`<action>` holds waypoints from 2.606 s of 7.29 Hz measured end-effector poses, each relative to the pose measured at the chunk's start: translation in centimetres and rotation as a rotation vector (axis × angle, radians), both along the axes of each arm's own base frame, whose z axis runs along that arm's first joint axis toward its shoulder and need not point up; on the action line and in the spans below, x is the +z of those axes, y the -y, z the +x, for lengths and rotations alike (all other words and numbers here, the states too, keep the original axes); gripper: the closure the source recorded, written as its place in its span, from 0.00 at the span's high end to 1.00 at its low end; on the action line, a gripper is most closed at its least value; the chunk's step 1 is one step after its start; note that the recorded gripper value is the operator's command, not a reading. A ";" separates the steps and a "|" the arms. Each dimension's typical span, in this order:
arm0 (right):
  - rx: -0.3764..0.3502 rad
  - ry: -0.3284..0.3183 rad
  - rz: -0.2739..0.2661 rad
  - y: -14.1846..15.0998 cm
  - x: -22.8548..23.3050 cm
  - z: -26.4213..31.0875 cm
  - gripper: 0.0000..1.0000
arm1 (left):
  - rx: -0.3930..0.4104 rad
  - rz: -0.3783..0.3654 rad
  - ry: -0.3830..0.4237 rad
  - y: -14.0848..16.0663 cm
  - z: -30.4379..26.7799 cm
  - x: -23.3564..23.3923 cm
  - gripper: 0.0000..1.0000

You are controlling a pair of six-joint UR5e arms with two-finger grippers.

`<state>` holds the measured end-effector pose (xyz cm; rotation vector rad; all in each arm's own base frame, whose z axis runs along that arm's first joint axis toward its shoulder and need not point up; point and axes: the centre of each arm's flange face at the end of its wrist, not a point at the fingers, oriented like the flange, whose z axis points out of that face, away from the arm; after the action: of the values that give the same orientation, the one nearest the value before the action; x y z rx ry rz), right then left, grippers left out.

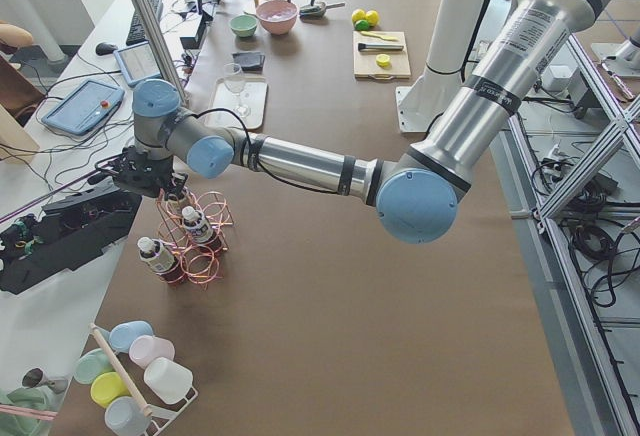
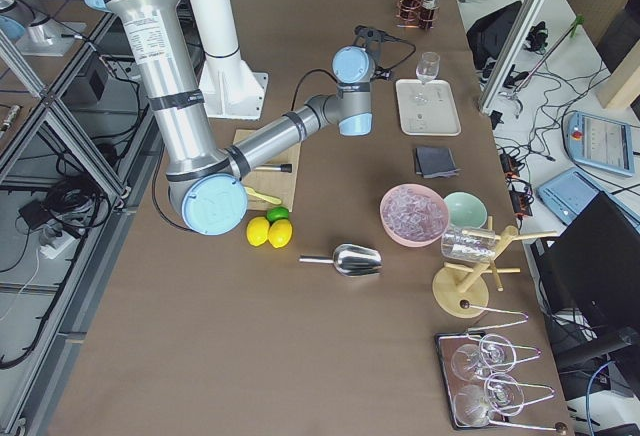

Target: Take tea from basket to plate

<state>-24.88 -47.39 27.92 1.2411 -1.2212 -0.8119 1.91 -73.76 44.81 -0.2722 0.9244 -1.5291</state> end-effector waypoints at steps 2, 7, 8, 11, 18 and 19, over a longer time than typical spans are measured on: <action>0.025 0.150 0.012 -0.2 3.7 -2.2 1.00 | -0.011 -0.007 -0.009 0.0 -0.2 -0.2 0.00; -0.060 0.262 -0.020 -2.5 5.9 -7.3 1.00 | -0.019 0.028 -0.071 -1.0 -3.8 -3.0 0.00; -0.095 0.249 -0.023 -2.8 5.7 -7.7 0.98 | -0.009 0.049 -0.106 -1.7 -5.2 -4.6 0.00; -0.152 0.226 -0.004 -2.9 5.0 -7.8 0.98 | 0.150 0.193 -0.055 -8.1 -5.6 -12.2 0.00; -0.141 0.252 0.130 -2.7 3.8 -5.9 0.98 | 0.180 -0.037 -0.141 -24.1 14.2 -27.1 0.00; -0.129 0.254 0.187 -2.9 3.7 -5.7 0.98 | 0.145 -0.069 -0.154 -25.8 18.3 -29.6 0.00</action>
<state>-30.61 -44.52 31.64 1.4626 -1.4675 -0.8987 20.26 -47.96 15.21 -0.5015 0.9519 -1.4222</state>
